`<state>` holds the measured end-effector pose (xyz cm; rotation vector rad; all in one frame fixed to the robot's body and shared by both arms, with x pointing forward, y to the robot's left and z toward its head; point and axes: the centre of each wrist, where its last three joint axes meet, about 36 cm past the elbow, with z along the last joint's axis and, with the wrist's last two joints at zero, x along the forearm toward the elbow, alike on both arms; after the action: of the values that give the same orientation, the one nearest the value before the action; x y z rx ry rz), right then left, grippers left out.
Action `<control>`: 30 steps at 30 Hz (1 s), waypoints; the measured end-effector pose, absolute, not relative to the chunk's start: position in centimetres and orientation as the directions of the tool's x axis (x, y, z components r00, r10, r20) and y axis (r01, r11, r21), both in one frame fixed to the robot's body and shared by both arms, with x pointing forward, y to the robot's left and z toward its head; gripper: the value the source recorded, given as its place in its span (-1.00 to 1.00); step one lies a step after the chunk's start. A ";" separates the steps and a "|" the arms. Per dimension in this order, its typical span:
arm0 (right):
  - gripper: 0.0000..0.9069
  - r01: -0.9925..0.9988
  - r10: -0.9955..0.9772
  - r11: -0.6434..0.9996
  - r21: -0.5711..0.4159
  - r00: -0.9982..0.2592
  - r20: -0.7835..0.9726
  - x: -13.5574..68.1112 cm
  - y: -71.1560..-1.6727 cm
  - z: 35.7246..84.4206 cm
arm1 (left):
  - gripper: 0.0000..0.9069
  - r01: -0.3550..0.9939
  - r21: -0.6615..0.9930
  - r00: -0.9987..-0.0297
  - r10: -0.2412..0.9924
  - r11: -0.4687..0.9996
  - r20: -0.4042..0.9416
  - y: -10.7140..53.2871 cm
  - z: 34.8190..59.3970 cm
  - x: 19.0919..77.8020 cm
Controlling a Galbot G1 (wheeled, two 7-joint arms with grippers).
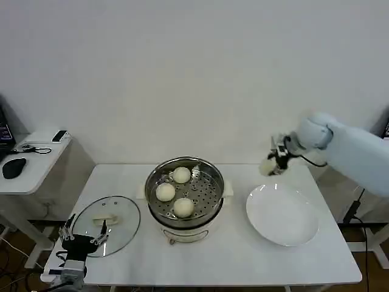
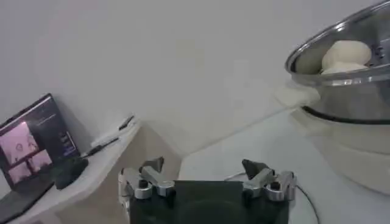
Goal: Take steamed baozi put them in steamer then cover it.
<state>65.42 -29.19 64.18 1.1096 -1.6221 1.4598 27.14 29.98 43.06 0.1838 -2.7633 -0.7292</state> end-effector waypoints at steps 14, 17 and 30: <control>0.44 -0.917 -0.281 -0.004 -0.398 -0.381 0.881 63.8 -14.7 65.8 | 1.00 -0.063 0.495 -0.957 -0.192 0.867 0.215 29.7 43.7 27.3; 0.44 -0.922 -0.289 -0.002 -0.386 -0.369 0.883 63.5 -13.0 65.3 | 1.00 -0.064 0.495 -0.957 -0.194 0.867 0.215 29.7 43.8 27.2; 0.44 -0.950 -0.279 0.004 -0.313 -0.302 0.912 62.9 -9.2 61.2 | 1.00 -0.071 0.494 -0.958 -0.198 0.866 0.208 29.5 44.1 26.8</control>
<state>62.86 -9.17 61.23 1.2811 -1.6398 1.3278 26.76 29.48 44.13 0.2045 -2.7871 -0.7243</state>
